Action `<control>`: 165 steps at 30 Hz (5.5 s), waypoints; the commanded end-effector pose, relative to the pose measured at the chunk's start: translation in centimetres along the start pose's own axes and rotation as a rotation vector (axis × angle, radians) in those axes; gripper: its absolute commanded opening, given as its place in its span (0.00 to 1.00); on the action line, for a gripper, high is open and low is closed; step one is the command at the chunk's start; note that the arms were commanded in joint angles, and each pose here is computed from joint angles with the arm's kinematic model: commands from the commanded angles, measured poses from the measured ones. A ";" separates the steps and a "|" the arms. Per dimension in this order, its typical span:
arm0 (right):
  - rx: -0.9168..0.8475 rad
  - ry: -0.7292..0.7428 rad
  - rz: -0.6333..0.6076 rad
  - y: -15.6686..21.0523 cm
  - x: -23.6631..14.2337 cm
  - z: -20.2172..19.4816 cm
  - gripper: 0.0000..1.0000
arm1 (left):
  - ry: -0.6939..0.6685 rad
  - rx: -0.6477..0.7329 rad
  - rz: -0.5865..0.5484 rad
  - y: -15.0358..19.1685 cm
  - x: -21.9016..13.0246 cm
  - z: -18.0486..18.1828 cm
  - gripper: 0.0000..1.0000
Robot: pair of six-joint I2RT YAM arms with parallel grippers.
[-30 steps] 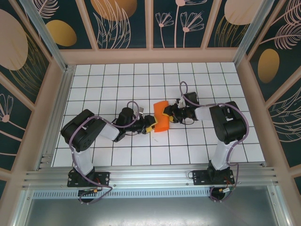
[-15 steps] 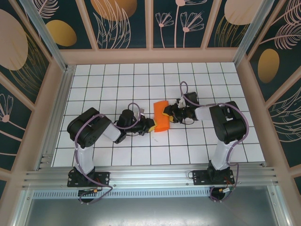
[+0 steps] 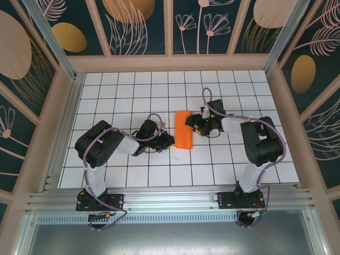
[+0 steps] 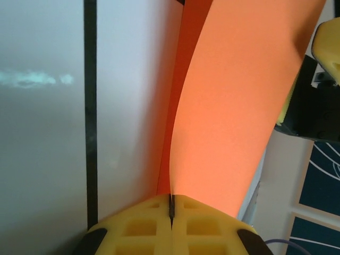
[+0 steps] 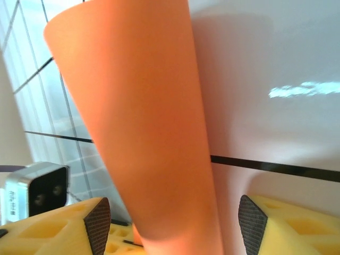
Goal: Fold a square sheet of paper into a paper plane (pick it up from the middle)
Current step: Hold the square sheet of paper at the center of the table.
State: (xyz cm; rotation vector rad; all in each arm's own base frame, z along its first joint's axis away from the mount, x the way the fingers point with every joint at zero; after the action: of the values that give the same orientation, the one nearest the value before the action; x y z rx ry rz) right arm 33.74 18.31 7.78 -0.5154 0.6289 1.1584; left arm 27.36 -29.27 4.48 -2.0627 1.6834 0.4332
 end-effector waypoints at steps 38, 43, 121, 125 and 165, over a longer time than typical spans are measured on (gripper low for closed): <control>-0.265 0.247 0.021 0.4 0.0 0.5 0.48 | -0.054 0.069 0.039 -1.9 1.1 -2.1 0.04; -0.289 0.284 0.041 0.5 0.2 -0.3 0.46 | -0.093 0.096 -0.023 -2.9 -0.2 -3.2 0.30; -0.404 0.584 0.147 2.0 3.4 -4.1 0.54 | -0.166 0.080 -0.155 -5.1 -2.2 -2.8 0.50; -0.402 0.587 0.147 2.0 3.4 -4.1 0.54 | -0.145 0.094 -0.136 -5.1 -1.6 -3.4 0.50; -0.386 0.585 0.157 2.2 3.8 -4.4 0.54 | -0.171 0.070 -0.007 -4.4 3.6 -2.7 0.08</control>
State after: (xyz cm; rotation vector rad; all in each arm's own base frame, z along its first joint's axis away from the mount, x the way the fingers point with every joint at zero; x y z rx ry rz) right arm 33.18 19.47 6.22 -1.1586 0.8399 1.2490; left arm 32.29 -32.75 6.29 -1.9581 1.5753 0.4917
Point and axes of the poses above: each hand's point on the last joint's axis, 136 mm out from that joint toward the fingers, its own x axis out along the fingers, its own z axis along the line the jaws close on, y = z × x, the point moved 5 cm from there along -x, back along the fingers, and after that the axes turned 7 degrees about x, right-handed, at the moved point
